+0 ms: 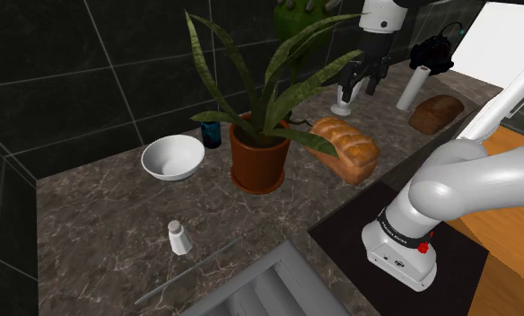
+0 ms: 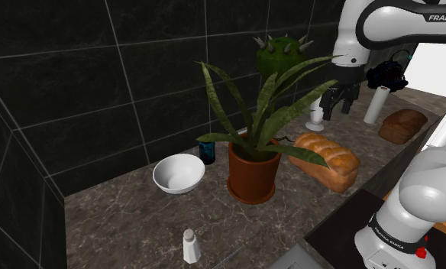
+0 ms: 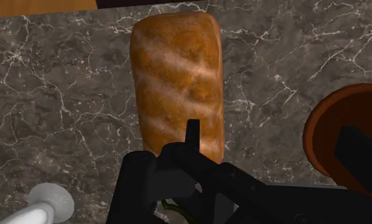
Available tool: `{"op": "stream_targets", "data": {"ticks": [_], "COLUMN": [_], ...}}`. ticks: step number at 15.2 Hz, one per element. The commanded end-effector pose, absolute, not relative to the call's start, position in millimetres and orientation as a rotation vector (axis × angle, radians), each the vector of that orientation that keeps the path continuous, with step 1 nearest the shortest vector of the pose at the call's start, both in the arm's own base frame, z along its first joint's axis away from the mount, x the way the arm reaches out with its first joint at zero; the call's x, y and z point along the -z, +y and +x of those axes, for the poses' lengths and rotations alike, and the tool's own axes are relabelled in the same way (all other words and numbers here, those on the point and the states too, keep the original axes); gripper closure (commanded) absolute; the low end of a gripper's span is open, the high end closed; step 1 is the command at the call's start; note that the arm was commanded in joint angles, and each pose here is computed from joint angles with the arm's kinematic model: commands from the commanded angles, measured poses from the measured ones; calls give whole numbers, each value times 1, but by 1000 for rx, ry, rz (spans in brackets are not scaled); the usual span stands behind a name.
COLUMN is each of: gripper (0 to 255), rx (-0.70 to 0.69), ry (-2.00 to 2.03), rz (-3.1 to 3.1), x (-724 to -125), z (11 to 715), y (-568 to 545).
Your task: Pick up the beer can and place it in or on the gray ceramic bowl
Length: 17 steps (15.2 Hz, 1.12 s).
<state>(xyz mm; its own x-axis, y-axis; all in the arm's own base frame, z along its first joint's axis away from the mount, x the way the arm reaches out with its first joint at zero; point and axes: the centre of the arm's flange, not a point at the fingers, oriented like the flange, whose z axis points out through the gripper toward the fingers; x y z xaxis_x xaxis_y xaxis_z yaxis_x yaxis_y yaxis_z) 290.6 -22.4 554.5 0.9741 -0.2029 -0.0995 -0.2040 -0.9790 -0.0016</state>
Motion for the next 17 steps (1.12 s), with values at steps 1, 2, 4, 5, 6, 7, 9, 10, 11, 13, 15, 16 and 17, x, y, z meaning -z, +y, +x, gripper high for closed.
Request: {"op": "stream_targets", "data": {"ticks": [1, 2, 4, 5, 6, 7, 9, 10, 11, 13, 15, 16, 17], "gripper": [0, 0, 0, 0, 0, 0, 0, 0, 0, 0, 0, 0, 0], "rx": [-155, -151, -142, -138, -134, -129, -121, -117, -112, -104, -95, -91, -87], "ry": [320, 322, 326, 327, 329, 331, 334, 336, 338, 341, 345, 346, 348], "rz": [-3109, -3110, -3111, -3111, -3111, -3112, -3112, -3113, -3113, -3114, -3114, -3114, -3115], "x": [-555, -550, -540, -535, -530, -525, -515, -510, -505, -496, -486, -482, -477], "z": [291, 300, 319, 329, 339, 348, 368, 377, 387, 407, 426, 436, 446], "y": [-22, -15, -1, 6, 13, 20, 34, 41, 48, 62, 76, 83, 90]}}
